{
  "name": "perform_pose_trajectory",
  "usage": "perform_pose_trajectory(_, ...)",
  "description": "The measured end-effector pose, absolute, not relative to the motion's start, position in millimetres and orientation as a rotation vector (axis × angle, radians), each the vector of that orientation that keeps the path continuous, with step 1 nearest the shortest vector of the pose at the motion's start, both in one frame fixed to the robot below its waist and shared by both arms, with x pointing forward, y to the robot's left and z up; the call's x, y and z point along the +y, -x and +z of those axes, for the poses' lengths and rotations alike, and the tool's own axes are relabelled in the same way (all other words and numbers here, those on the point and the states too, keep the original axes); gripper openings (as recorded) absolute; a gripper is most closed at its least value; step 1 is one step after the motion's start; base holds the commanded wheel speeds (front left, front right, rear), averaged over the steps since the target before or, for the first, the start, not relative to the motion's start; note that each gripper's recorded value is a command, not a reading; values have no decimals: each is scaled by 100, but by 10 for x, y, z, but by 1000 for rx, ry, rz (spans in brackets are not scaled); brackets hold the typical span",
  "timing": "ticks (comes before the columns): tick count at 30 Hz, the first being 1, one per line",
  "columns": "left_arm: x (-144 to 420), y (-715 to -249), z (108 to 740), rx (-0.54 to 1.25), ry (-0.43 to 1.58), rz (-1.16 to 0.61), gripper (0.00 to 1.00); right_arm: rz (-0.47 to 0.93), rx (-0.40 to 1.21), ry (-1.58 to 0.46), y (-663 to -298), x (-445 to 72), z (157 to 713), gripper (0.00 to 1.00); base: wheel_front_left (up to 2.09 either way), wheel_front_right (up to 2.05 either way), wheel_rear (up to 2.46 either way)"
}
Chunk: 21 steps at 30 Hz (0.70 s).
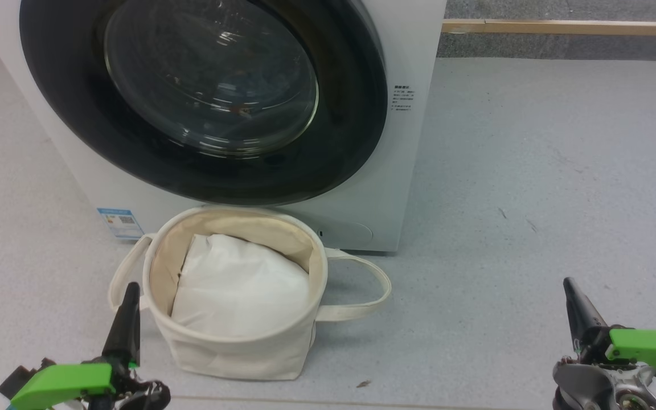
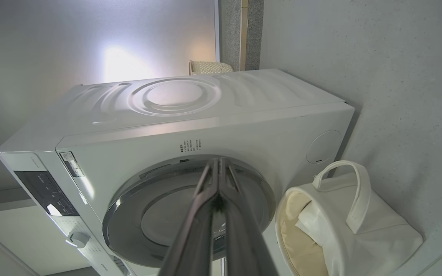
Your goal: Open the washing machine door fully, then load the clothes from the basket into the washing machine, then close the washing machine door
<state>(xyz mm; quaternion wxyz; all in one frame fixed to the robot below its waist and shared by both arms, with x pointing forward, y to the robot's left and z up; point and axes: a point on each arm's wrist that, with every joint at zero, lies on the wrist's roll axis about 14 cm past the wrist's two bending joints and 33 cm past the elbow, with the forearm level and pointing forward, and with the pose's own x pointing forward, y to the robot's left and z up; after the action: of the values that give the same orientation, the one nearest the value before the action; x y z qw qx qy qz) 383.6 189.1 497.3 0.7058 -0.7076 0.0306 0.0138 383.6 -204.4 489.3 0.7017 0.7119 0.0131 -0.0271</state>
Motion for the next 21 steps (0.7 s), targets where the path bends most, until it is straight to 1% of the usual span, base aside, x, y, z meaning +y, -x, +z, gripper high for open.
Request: perform_pose_trajectory(21,1892,-3836,4974,68,1573,31,0,-60,30,-1587,-3834,-2034,4891,0,0,0,0)
